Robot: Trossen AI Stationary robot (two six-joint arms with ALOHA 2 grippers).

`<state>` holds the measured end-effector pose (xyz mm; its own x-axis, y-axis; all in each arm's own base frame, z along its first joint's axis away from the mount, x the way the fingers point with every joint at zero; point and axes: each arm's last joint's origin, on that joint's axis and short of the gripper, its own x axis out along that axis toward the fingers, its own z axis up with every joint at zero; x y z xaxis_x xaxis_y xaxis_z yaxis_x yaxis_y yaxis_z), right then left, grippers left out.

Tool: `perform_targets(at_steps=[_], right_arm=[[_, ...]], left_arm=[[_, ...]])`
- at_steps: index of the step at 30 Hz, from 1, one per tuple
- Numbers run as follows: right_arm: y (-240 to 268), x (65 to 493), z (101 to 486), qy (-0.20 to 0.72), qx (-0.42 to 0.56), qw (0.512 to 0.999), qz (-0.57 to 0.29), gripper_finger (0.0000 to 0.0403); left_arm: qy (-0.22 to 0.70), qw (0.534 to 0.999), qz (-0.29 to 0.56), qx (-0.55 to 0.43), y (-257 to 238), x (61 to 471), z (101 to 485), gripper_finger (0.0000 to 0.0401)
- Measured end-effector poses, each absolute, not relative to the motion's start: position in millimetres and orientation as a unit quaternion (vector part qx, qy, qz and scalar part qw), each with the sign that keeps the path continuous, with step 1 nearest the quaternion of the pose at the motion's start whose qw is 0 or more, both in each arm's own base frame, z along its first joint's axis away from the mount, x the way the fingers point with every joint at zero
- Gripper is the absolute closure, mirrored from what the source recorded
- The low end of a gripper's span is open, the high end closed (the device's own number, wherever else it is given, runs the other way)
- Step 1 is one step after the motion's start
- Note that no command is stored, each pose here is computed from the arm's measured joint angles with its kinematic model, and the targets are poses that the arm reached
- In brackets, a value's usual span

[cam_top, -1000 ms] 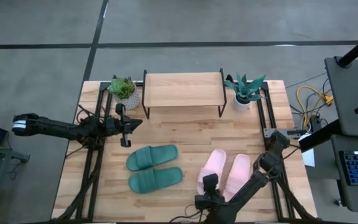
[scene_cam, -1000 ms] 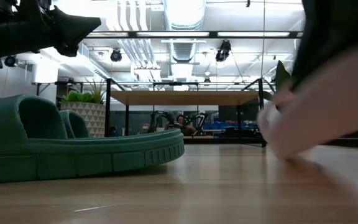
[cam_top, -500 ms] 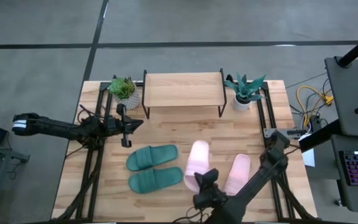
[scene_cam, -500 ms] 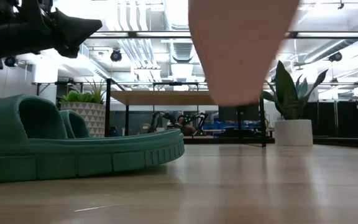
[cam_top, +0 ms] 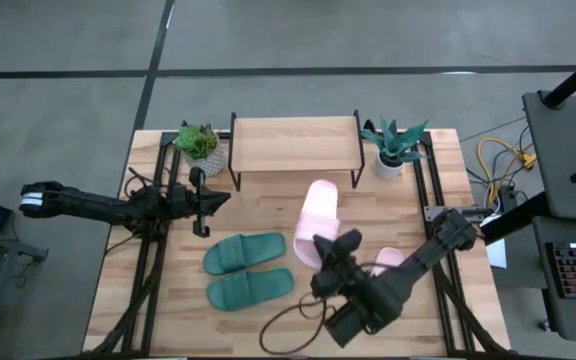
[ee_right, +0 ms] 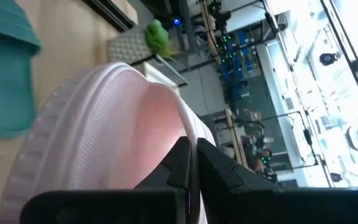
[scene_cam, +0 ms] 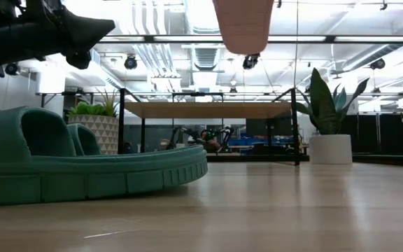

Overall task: Pick and place slides into the shelf
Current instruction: Put the left pink slipper on the shelf

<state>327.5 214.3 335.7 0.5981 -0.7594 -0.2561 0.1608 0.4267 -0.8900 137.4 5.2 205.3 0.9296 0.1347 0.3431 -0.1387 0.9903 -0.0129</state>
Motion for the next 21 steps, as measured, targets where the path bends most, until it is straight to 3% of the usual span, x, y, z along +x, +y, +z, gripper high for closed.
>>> perform_targets(at_steps=[6,18,21], right_arm=[[185,331,354,0.352,-0.447,0.761,-0.313,0.0391],[121,354,367,0.429,-0.513,0.67,-0.323,0.0394],[98,357,385,0.43,-0.487,0.682,-0.335,0.0394]], left_arm=[[-0.177,0.982,0.07,0.006,5,137,206,0.0401],[-0.203,0.977,0.069,0.004,5,131,212,0.0401],[-0.215,0.974,0.069,0.004,5,129,215,0.0401]])
